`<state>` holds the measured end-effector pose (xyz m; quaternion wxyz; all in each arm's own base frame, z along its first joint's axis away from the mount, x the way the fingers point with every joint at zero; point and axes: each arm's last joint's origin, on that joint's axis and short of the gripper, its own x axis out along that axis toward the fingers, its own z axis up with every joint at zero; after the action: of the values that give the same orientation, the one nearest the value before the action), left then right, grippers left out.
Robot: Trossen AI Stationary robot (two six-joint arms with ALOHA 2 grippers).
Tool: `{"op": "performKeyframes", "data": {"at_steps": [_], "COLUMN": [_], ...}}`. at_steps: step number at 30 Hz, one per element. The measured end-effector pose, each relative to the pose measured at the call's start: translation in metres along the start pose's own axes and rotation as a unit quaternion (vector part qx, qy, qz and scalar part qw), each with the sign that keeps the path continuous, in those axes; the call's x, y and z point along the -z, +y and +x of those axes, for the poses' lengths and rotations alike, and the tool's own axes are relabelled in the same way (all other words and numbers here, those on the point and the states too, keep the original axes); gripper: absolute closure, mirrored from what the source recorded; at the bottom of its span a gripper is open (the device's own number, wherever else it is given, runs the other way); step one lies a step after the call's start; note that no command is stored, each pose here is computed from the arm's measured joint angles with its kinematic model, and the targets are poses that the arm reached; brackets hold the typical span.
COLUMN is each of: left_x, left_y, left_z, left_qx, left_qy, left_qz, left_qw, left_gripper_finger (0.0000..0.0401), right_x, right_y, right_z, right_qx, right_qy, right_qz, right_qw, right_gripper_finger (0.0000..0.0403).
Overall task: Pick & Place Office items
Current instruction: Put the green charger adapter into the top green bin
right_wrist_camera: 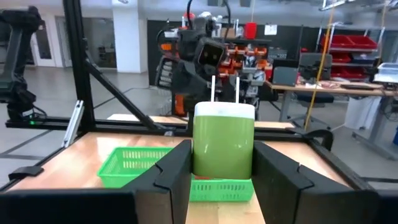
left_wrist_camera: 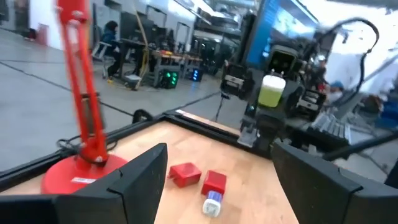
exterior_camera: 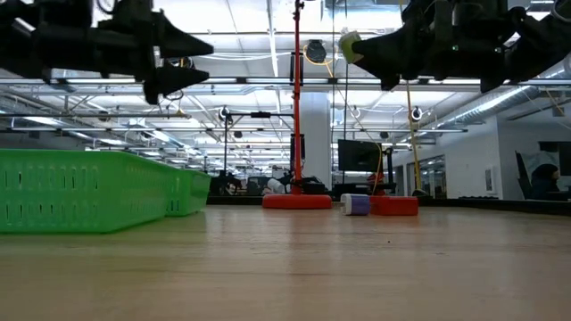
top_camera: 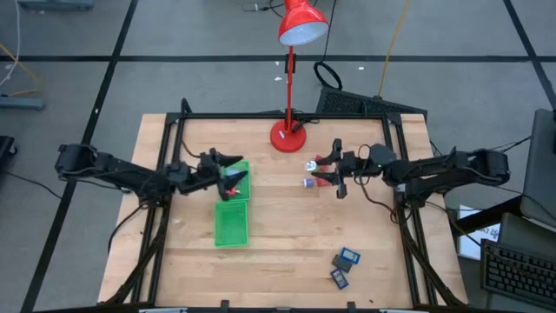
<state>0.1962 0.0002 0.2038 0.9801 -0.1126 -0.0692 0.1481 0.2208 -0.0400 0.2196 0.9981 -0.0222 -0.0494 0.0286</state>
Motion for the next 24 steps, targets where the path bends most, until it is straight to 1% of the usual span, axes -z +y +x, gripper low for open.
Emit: {"op": "performKeyframes", "data": {"at_steps": [5,10,16,19,24], "left_x": [0.000,0.004,0.013,0.016,0.015], "left_y": [-0.014,-0.023,-0.028,-0.031,-0.037], "left_z": [0.030,0.054,0.072,0.079,0.093], "left_qx": [0.024,0.040,0.038,0.044,0.049], "left_qy": [0.021,0.037,0.055,0.061,0.055], "left_qz": [0.038,0.050,0.052,0.060,0.076], "left_qw": [0.999,0.997,0.996,0.995,0.994], "left_gripper_finger": [0.0107,0.0107,0.0107,0.0107,0.0107], "right_x": [0.006,0.012,0.018,0.020,0.022], "right_y": [0.001,0.004,0.007,0.007,0.009], "right_z": [0.017,0.034,0.048,0.054,0.062], "right_qx": [-0.011,-0.047,-0.059,-0.062,-0.076], "right_qy": [0.017,0.025,0.027,0.029,0.025], "right_qz": [0.006,0.010,0.011,0.015,0.017], "right_qw": [1.000,0.999,0.998,0.998,0.997], "right_gripper_finger": [0.0270,0.0270,0.0270,0.0270,0.0270]}}
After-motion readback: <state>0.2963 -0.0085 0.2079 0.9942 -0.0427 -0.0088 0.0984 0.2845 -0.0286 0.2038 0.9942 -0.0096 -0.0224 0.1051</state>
